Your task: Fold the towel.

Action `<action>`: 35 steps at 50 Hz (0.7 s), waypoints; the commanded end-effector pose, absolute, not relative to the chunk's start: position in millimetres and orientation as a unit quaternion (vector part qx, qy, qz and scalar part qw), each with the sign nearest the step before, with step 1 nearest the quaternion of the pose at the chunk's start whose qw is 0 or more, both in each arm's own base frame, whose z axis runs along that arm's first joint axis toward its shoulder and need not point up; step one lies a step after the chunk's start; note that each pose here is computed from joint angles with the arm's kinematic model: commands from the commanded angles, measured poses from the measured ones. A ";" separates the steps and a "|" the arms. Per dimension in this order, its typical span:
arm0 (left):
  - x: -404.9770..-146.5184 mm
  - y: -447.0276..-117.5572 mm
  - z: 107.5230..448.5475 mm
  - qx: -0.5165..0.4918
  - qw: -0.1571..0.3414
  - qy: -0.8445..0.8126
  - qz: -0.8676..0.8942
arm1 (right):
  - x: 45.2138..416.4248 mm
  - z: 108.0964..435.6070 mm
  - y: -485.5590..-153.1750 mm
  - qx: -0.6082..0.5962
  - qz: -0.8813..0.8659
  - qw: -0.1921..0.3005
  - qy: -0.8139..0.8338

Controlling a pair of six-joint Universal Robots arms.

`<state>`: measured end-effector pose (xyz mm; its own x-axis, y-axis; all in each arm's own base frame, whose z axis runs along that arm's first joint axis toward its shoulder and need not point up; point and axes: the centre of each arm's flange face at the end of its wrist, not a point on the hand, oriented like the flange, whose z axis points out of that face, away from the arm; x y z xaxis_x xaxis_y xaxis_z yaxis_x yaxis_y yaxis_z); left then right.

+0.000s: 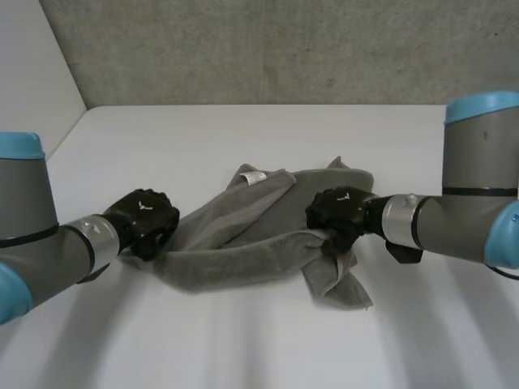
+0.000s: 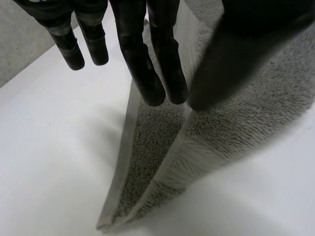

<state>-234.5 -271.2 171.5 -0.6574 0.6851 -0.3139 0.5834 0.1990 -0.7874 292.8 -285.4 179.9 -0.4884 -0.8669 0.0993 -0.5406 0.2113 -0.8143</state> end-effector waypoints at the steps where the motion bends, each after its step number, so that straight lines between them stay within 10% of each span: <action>1: -244.4 -265.5 169.5 -0.418 0.057 -0.758 0.498 | 301.9 188.5 -283.8 -0.449 -0.453 0.204 0.743; 35: -241.4 -246.7 153.7 -0.421 0.060 -0.765 0.483 | 286.9 182.6 -277.8 -0.386 -0.473 0.229 0.758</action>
<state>-242.3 -247.4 152.0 -0.6354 0.7048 -0.3155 0.5856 0.1736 -0.7918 291.9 -284.7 182.4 -0.6028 -0.7975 0.0233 -0.3586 0.2447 -0.9009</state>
